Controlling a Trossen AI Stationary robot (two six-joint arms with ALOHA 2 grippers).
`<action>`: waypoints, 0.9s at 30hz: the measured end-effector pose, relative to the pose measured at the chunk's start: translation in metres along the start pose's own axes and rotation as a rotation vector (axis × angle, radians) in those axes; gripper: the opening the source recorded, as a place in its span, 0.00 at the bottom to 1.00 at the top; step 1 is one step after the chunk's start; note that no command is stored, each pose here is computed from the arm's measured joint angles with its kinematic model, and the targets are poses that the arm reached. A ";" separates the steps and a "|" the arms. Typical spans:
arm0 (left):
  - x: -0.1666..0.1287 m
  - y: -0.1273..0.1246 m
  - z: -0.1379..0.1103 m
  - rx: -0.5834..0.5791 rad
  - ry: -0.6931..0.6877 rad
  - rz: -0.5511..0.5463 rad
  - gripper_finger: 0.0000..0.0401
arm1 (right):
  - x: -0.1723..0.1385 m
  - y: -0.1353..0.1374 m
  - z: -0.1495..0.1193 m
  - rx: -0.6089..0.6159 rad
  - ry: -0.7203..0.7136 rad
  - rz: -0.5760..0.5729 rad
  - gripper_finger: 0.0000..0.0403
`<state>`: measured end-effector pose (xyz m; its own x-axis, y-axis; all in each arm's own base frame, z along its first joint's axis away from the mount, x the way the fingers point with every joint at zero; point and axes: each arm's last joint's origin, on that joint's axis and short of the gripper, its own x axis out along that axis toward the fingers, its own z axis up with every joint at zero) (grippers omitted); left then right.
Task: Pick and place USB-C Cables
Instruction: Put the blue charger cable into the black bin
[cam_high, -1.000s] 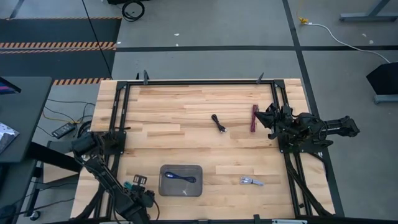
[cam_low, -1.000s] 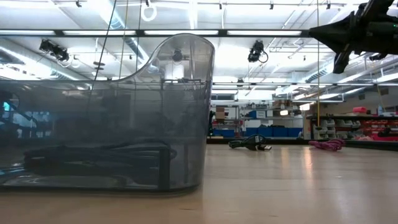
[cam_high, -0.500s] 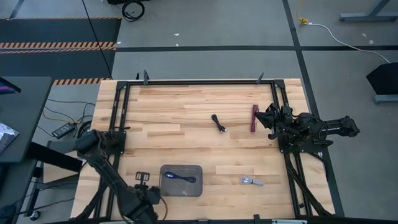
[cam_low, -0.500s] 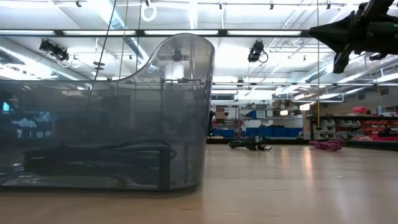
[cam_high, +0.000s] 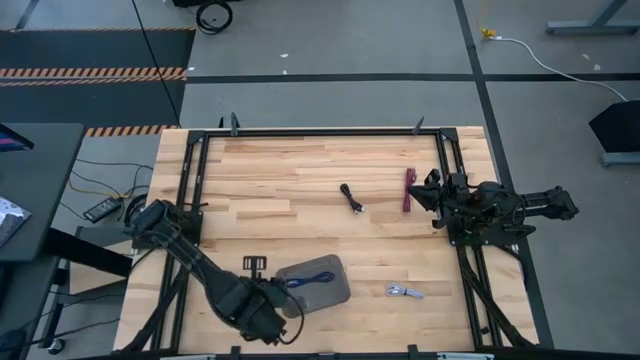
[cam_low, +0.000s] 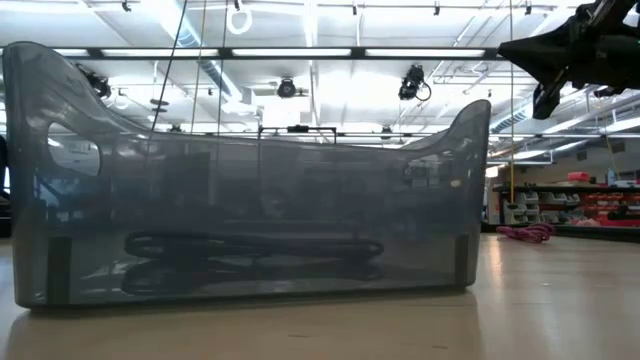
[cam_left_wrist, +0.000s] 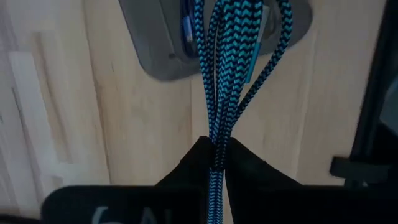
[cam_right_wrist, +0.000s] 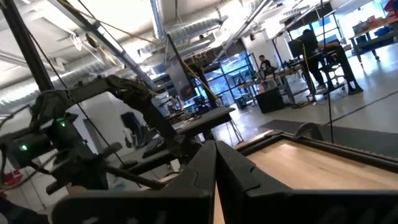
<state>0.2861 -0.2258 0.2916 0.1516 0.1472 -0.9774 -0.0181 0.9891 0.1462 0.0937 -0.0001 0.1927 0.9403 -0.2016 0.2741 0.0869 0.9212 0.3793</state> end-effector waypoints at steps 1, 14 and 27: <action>0.001 0.004 0.005 -0.037 -0.022 0.002 0.08 | 0.000 0.000 0.000 0.000 0.000 0.000 0.04; 0.024 0.050 0.066 -0.332 -0.186 -0.084 0.09 | 0.000 -0.001 -0.002 0.016 0.024 -0.008 0.04; 0.071 0.038 0.089 -0.260 -0.163 -0.094 0.10 | 0.001 -0.001 -0.006 0.027 0.066 -0.007 0.04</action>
<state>0.3844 -0.1777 0.2416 0.3206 0.0730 -0.9444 -0.2448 0.9695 -0.0082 0.0964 0.0005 0.1870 0.9593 -0.1854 0.2131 0.0860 0.9104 0.4047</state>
